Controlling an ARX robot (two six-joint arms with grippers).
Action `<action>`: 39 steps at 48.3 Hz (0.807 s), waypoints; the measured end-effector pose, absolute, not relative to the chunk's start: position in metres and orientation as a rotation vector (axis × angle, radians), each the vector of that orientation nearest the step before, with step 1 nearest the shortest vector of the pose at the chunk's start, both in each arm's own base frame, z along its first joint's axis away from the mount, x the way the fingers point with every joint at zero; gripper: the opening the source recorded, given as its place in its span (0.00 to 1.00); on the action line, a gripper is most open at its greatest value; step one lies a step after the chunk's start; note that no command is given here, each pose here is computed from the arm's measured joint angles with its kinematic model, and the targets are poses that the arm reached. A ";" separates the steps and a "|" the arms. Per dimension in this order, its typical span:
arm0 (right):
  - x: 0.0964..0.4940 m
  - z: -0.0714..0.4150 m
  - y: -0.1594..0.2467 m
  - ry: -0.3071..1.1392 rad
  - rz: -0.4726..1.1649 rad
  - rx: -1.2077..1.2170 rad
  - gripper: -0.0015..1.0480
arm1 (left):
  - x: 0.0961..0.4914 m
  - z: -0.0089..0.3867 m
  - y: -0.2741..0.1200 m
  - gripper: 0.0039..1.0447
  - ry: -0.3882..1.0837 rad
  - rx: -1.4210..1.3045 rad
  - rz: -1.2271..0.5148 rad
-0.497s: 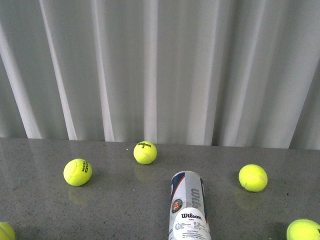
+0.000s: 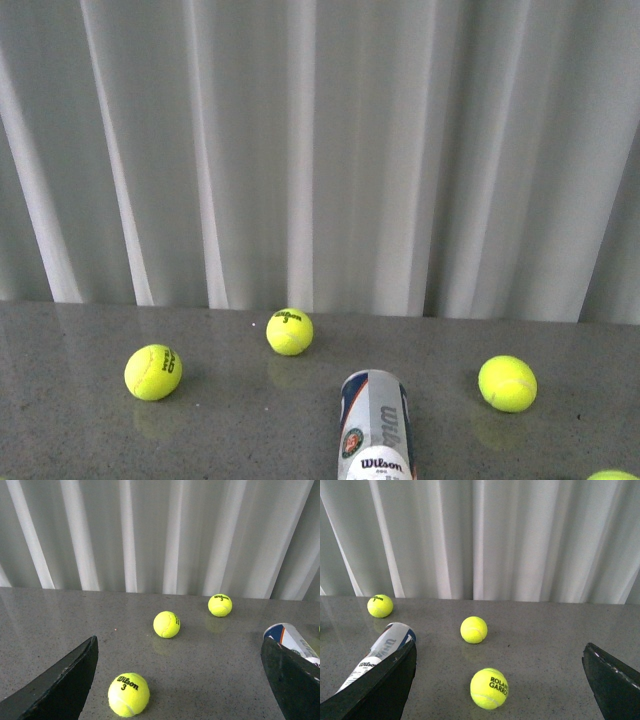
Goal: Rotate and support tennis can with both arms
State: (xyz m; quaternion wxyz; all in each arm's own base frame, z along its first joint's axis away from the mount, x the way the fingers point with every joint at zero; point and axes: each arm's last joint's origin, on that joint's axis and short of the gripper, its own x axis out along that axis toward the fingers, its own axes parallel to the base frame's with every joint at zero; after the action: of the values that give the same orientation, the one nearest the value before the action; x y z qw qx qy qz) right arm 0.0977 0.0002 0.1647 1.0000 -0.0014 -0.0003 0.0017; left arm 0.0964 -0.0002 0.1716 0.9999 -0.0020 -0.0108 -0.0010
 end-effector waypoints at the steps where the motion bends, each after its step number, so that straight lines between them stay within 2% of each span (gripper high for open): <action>1: 0.098 0.165 0.000 -0.001 0.003 -0.002 0.93 | 0.096 0.172 0.000 0.94 -0.022 -0.004 -0.002; 39: 0.098 0.165 0.000 -0.001 0.003 -0.002 0.93 | 0.096 0.172 0.000 0.94 -0.022 -0.004 -0.002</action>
State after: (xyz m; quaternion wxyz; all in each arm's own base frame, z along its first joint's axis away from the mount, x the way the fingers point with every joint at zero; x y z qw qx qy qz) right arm 0.0977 0.0002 0.1647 1.0000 -0.0012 -0.0003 0.0017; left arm 0.0964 -0.0002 0.1716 0.9999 -0.0020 -0.0108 -0.0010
